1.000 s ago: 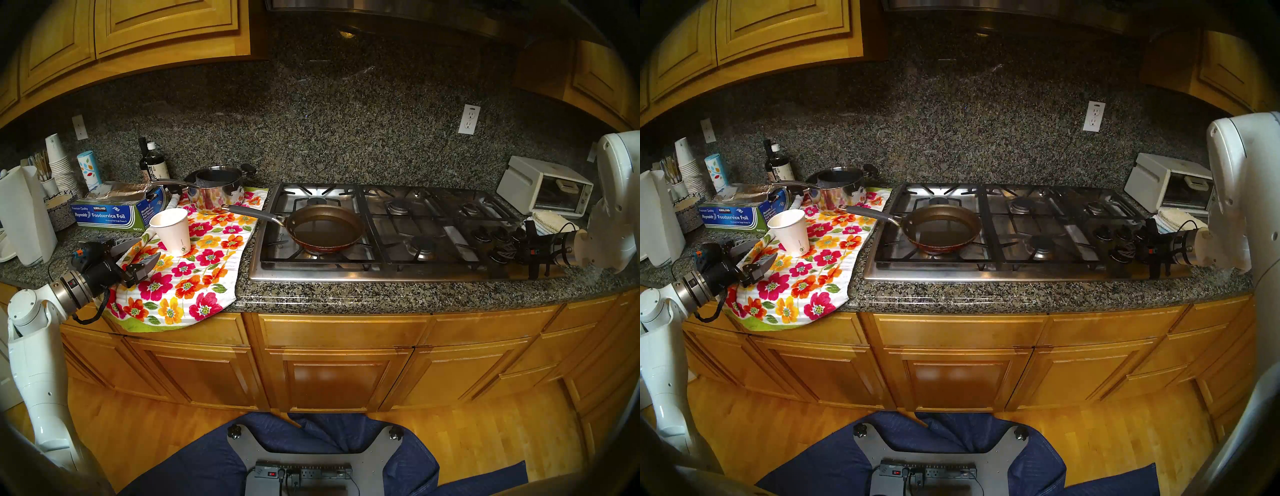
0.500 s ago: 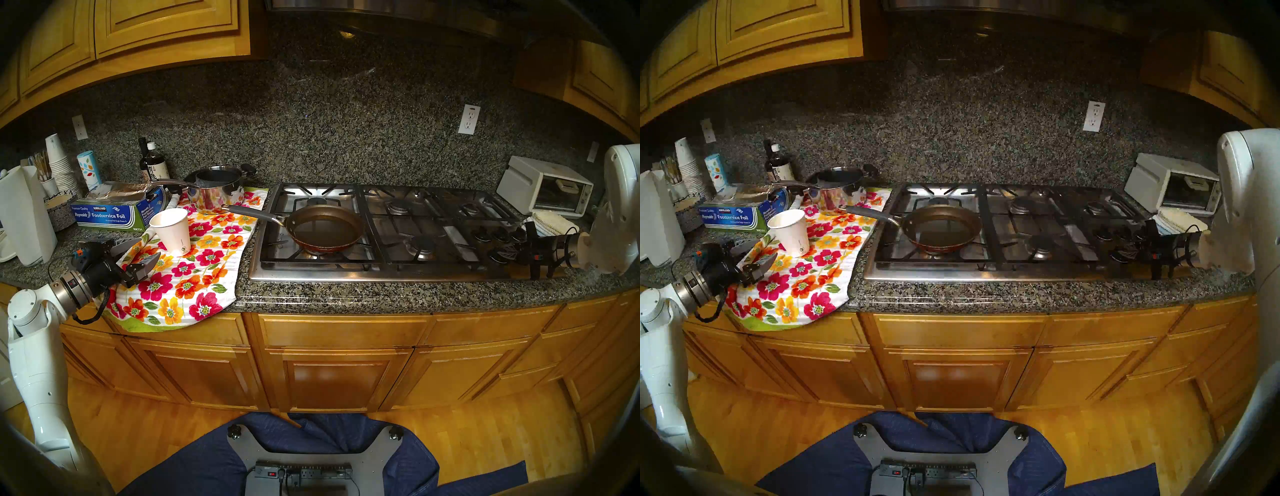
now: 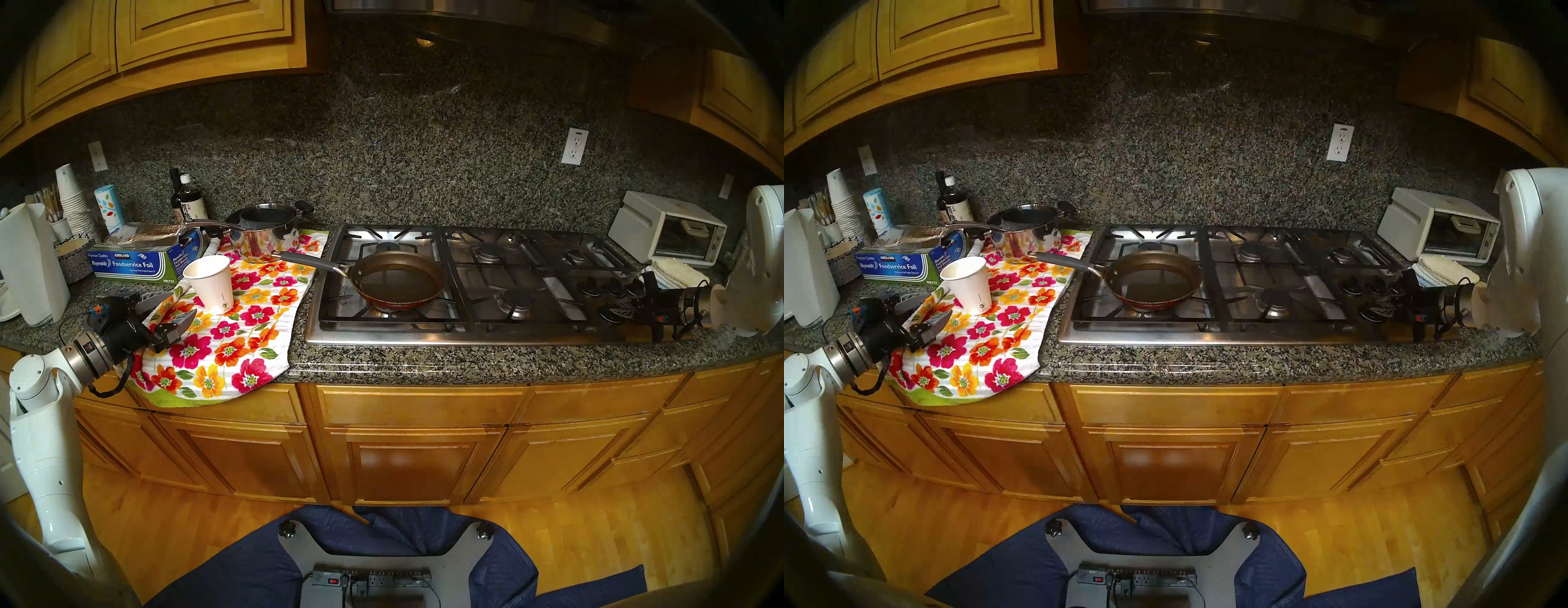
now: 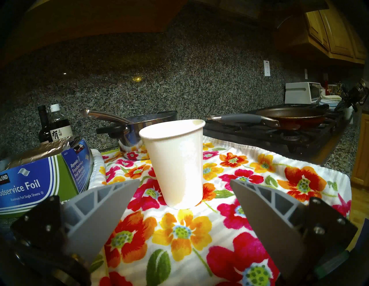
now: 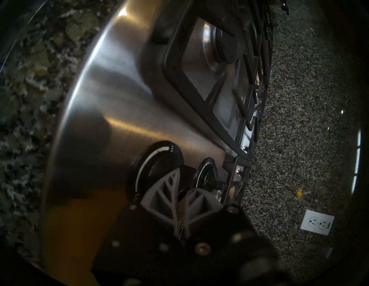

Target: Pick up the water cup, pour water into the pot, turn on the stove

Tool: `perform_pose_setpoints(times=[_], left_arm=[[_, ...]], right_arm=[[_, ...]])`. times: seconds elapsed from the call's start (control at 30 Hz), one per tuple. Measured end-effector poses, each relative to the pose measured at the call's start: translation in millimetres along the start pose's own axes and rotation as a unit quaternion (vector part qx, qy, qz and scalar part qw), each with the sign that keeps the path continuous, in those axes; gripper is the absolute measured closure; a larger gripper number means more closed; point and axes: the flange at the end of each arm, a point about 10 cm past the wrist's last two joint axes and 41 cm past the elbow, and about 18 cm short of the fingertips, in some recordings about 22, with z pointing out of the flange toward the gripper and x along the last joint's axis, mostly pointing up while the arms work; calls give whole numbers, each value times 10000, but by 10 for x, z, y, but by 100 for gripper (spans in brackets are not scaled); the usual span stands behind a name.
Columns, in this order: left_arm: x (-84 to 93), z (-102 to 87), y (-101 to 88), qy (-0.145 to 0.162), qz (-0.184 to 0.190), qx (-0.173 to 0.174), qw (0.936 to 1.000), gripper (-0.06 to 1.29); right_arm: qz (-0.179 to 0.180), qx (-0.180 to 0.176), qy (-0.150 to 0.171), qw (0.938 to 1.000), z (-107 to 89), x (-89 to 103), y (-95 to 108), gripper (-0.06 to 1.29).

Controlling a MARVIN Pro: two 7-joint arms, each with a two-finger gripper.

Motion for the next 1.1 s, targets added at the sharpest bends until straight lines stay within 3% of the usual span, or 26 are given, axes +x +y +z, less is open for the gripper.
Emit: perform_pose_setpoints(times=[0.33, 0.73, 1.1], left_arm=[[0, 0, 0, 0, 0, 0, 10000, 1], [0, 0, 0, 0, 0, 0, 10000, 1], [0, 0, 1, 1, -1, 0, 10000, 1]], right_arm=[[-229, 2, 114, 9997, -3, -37, 23, 127], [-264, -40, 226, 9994, 6, -40, 20, 127], [-249, 83, 533, 9982, 105, 74, -21, 127]])
